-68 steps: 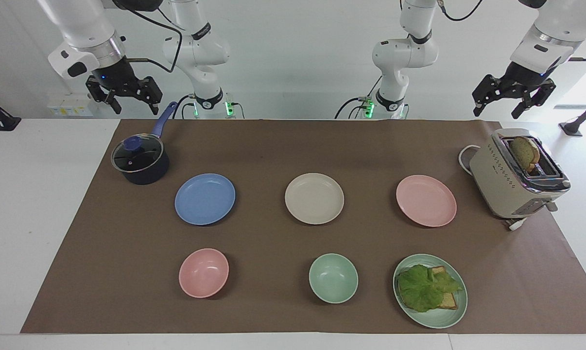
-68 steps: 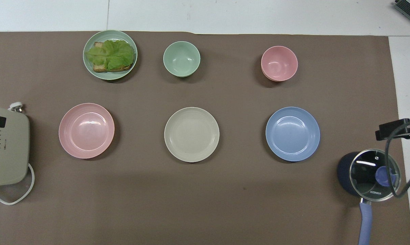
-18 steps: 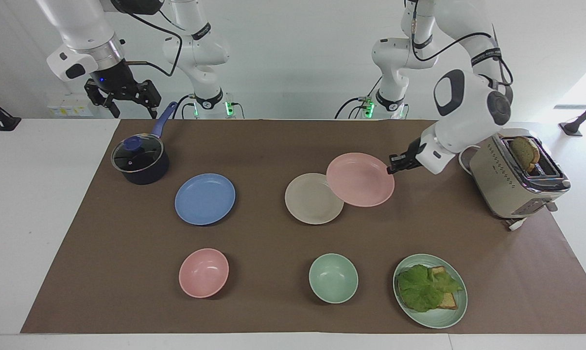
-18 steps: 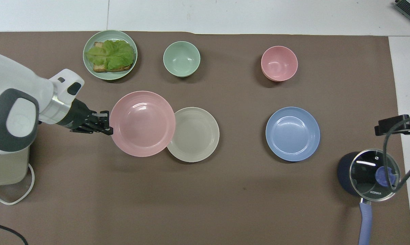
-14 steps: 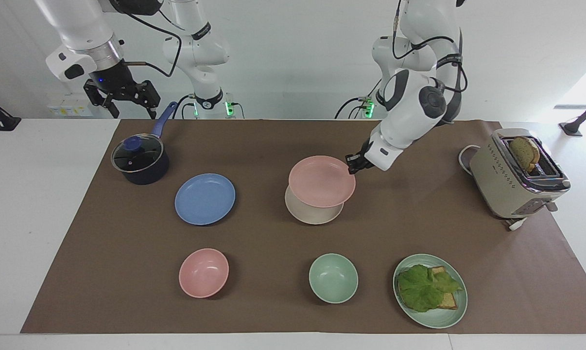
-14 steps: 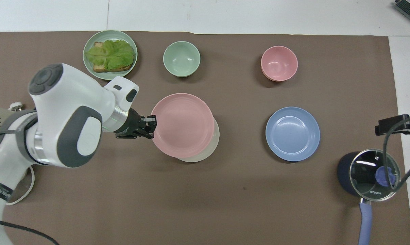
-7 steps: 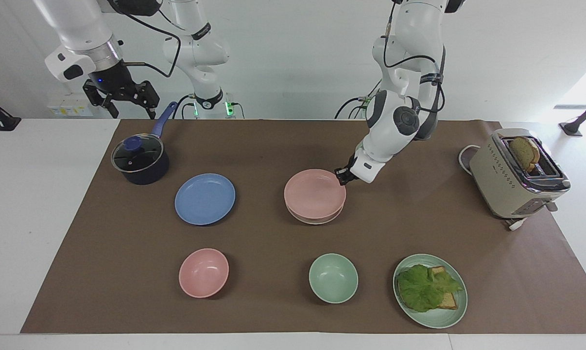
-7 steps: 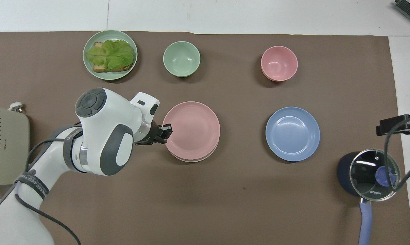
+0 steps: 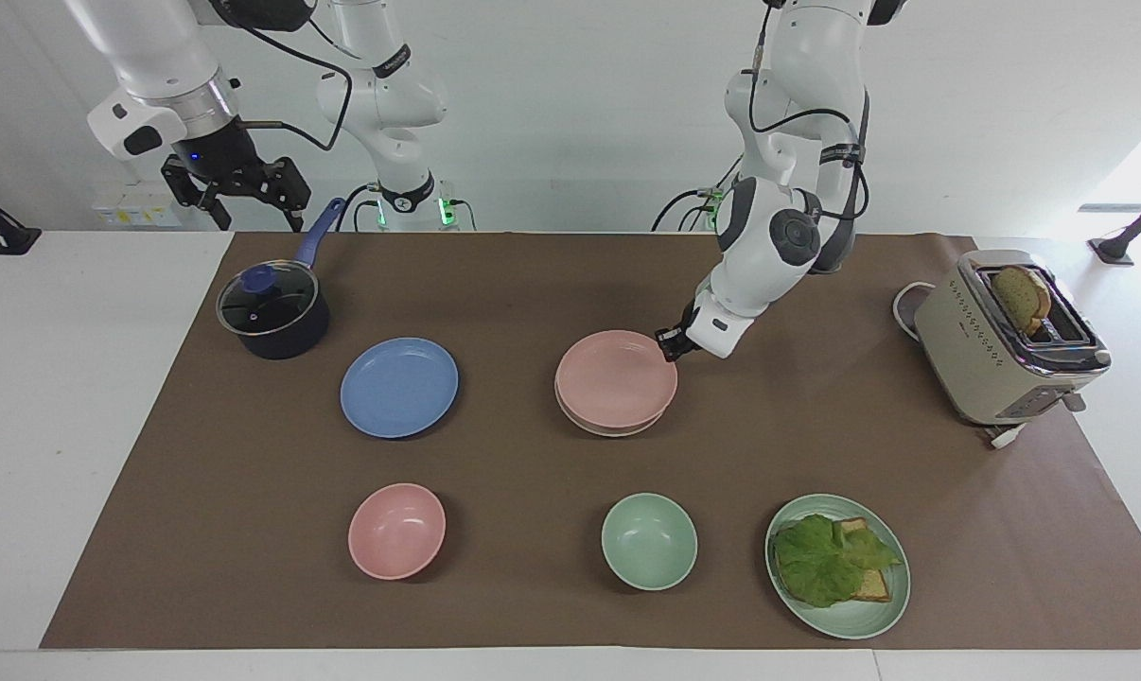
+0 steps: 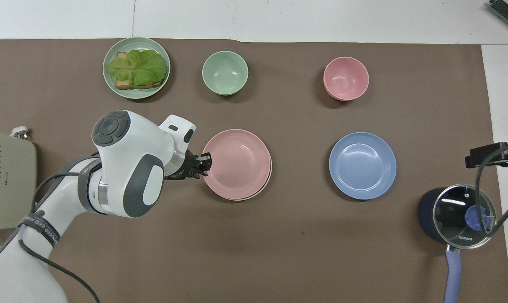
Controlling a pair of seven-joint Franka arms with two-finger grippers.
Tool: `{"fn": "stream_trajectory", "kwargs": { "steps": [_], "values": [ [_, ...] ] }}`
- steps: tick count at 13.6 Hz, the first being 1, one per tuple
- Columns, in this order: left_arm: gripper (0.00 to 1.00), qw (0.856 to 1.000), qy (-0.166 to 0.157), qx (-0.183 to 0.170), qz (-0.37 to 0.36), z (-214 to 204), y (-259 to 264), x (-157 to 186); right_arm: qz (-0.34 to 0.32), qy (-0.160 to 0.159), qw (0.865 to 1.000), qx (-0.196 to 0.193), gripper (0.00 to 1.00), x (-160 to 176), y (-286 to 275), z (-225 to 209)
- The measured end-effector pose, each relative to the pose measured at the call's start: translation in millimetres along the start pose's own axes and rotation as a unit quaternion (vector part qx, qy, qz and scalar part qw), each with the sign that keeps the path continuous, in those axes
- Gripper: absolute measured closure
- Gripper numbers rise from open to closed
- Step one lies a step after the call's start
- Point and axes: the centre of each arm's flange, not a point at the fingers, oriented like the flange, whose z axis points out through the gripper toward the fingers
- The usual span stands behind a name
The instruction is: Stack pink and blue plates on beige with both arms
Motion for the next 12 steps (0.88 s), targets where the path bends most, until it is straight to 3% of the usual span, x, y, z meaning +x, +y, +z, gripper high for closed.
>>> {"fn": "stream_trajectory", "kwargs": {
  "steps": [6, 9, 12],
  "values": [
    [0.00, 1.000, 0.007, 0.001, 0.000, -21, -3, 9, 0.003, 0.001, 1.000, 0.000, 0.00, -1, 3, 3],
    [0.00, 0.998, 0.026, 0.054, 0.018, -105, -31, 38, 0.003, 0.002, 1.000, 0.000, 0.00, -2, 3, 2],
    [0.00, 0.996, 0.023, 0.066, 0.060, -203, -94, 56, 0.003, 0.002, 1.000, 0.000, 0.00, -2, 3, 3]
  ]
}}
